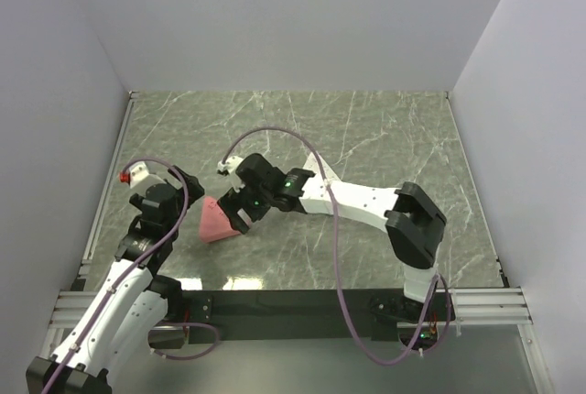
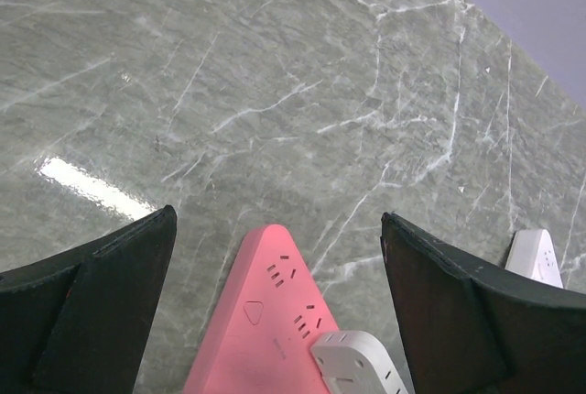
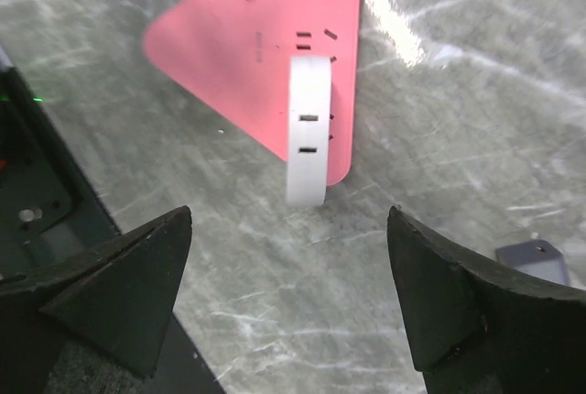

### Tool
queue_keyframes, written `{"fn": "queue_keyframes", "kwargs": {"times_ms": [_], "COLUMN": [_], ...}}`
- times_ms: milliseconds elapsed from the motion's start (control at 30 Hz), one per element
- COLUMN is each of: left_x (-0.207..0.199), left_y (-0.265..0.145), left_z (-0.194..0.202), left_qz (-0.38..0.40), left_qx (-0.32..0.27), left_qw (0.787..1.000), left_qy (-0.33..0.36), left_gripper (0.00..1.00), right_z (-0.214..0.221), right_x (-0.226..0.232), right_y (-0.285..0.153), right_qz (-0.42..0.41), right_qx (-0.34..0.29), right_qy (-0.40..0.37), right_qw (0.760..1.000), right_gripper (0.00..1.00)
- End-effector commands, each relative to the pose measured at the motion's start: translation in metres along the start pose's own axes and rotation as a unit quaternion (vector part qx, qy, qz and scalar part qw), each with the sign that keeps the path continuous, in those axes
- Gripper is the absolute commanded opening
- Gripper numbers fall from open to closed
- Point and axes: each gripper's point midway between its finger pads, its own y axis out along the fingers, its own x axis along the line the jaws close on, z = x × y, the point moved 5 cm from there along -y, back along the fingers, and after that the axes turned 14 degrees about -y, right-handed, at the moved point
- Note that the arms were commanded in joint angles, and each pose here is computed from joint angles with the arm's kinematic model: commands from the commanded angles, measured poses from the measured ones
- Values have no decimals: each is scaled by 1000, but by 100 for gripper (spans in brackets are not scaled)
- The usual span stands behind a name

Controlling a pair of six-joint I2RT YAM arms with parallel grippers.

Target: Insert the plug

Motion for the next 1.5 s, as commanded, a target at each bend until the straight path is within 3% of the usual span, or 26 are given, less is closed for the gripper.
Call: {"fn": "queue_keyframes", "kwargs": {"times_ms": [0,300,433,600,800,1000,1267,1467], "left_x": [-4,3,2,-10,-51,-106,-117,-107], "left_y": [-2,0,-1,-4,3,13,9,2], "left_z": [-9,-11,-16,-23,-14,30,58,56], "left_qz": [4,-19,-22,-11,26,74,123,115], "left_qx": [-24,-37,-51,-65,-76,-31,21,31], "left_qw": [1000,999,998,998,997,995,989,990], "left_qy": [-5,-1,-2,-4,7,59,80,74], "left_gripper": [99,100,100,99,100,99,99,99], "right_z": [-23,-42,-36,-8,52,91,110,97], "right_x": [1,-5,-35,-123,-179,-191,-176,-135], "right_y": [-35,-99,-116,-152,-169,-150,-118,-105], "right_qz": [7,43,73,167,275,298,254,216], "right_qx": [-50,-128,-148,-199,-179,-132,-111,-118], "right_qy": [-18,-33,-7,116,224,265,274,216], "right_qw": [999,990,986,959,918,908,921,945], "right_gripper": [94,95,96,96,96,96,89,88]}}
